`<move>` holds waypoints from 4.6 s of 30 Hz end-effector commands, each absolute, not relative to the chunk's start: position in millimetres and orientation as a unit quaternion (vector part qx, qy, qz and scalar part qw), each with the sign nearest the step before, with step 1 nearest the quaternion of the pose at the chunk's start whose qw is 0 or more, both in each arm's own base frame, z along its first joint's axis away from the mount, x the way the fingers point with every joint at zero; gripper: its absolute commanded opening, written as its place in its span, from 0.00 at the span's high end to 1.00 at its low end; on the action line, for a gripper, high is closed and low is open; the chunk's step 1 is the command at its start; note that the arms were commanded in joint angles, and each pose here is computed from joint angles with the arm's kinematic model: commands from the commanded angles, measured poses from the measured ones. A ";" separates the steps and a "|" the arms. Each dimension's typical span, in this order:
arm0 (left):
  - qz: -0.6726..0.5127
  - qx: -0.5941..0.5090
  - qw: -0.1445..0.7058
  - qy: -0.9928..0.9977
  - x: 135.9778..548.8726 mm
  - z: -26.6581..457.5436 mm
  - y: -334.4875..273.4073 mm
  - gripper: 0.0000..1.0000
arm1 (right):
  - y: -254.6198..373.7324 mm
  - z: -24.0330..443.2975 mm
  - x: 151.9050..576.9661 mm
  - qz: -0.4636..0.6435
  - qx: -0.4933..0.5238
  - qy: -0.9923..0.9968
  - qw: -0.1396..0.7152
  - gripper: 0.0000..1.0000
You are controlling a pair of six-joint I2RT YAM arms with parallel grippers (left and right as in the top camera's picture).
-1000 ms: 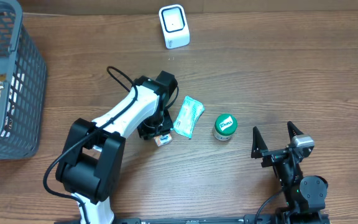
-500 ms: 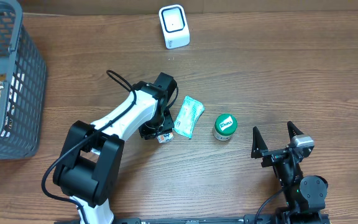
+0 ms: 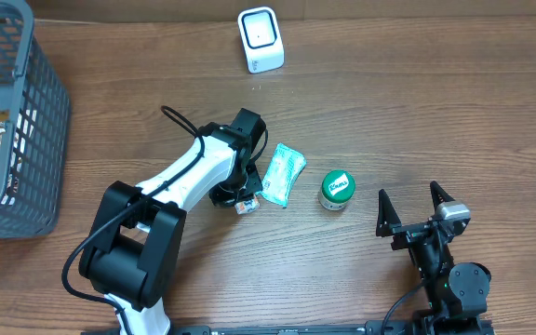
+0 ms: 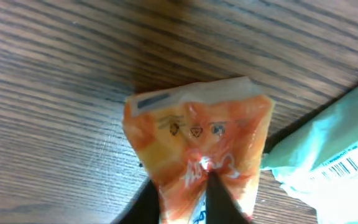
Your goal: Scan the item barcode
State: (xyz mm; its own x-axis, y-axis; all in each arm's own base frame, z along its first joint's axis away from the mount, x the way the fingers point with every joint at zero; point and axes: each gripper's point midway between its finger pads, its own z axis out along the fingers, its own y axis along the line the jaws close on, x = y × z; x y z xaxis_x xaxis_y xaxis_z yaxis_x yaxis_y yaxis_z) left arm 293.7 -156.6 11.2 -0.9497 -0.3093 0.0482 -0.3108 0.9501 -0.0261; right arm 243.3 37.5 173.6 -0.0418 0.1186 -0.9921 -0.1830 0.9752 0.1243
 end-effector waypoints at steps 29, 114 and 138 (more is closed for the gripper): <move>-0.285 -0.014 -0.112 -0.952 347.8 112.2 -69.1 0.96 | 33.8 171.3 243.9 0.105 -0.013 0.713 0.693 0.00; 0.158 0.175 0.012 -0.972 356.5 19.0 -69.9 0.56 | 33.8 171.3 243.9 0.105 -0.013 0.713 0.693 0.00; 0.134 0.150 -0.023 -0.979 363.9 25.0 -72.2 0.96 | 33.8 171.3 243.9 0.105 -0.013 0.713 0.693 0.00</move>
